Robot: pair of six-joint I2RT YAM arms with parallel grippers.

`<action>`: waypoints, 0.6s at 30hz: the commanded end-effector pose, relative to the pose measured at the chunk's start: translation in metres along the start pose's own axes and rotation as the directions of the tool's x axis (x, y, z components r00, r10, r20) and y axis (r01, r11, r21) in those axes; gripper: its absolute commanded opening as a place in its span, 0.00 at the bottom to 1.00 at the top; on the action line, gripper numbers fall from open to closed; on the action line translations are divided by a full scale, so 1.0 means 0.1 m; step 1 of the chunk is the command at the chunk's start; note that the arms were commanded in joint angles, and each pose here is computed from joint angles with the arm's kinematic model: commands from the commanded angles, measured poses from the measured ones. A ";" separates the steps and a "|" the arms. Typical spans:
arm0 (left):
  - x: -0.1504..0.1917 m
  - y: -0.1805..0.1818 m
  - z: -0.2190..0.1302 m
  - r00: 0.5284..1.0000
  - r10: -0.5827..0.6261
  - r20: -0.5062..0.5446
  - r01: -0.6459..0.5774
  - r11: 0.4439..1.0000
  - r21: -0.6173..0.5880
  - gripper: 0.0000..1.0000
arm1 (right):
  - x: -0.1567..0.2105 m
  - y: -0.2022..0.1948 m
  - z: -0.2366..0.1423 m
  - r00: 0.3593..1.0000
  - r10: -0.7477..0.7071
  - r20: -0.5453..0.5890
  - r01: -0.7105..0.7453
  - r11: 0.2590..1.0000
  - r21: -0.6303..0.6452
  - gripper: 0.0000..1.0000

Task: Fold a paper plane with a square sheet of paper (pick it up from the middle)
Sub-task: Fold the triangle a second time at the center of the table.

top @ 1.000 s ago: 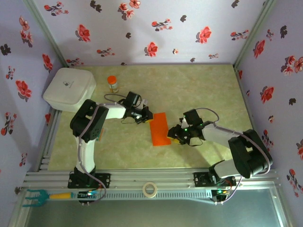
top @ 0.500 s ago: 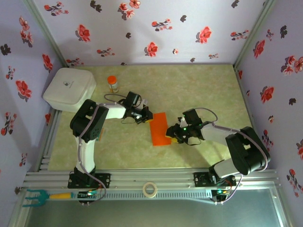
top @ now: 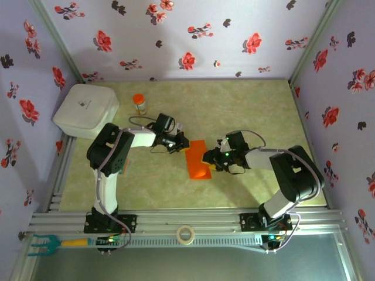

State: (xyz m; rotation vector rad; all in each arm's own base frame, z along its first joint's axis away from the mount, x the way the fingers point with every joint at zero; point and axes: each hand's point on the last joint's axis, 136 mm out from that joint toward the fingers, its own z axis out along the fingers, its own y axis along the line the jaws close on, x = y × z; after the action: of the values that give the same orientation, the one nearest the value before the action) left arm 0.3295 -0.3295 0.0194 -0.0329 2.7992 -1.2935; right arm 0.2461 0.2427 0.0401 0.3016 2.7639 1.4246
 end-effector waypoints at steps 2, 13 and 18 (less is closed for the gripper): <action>0.12 0.19 0.06 0.998 -0.036 -0.047 0.034 0.999 -0.041 0.06 | -0.12 0.13 0.00 1.000 -0.026 0.002 0.026 0.997 -0.073 0.38; 0.08 0.09 0.03 0.999 -0.016 -0.042 0.016 1.000 -0.022 0.07 | -0.12 0.08 0.02 0.999 -0.039 -0.015 0.038 0.997 -0.069 0.29; 0.01 -0.11 -0.07 0.999 0.025 -0.021 -0.024 1.000 0.010 0.13 | -0.13 -0.04 0.04 1.000 -0.026 -0.008 0.026 1.000 -0.016 0.21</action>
State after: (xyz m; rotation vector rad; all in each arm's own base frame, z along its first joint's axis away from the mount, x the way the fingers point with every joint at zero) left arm 0.3295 -0.3313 0.0221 -0.0230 2.7987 -1.3052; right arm 0.2537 0.2442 0.0369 0.2636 2.7370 1.4840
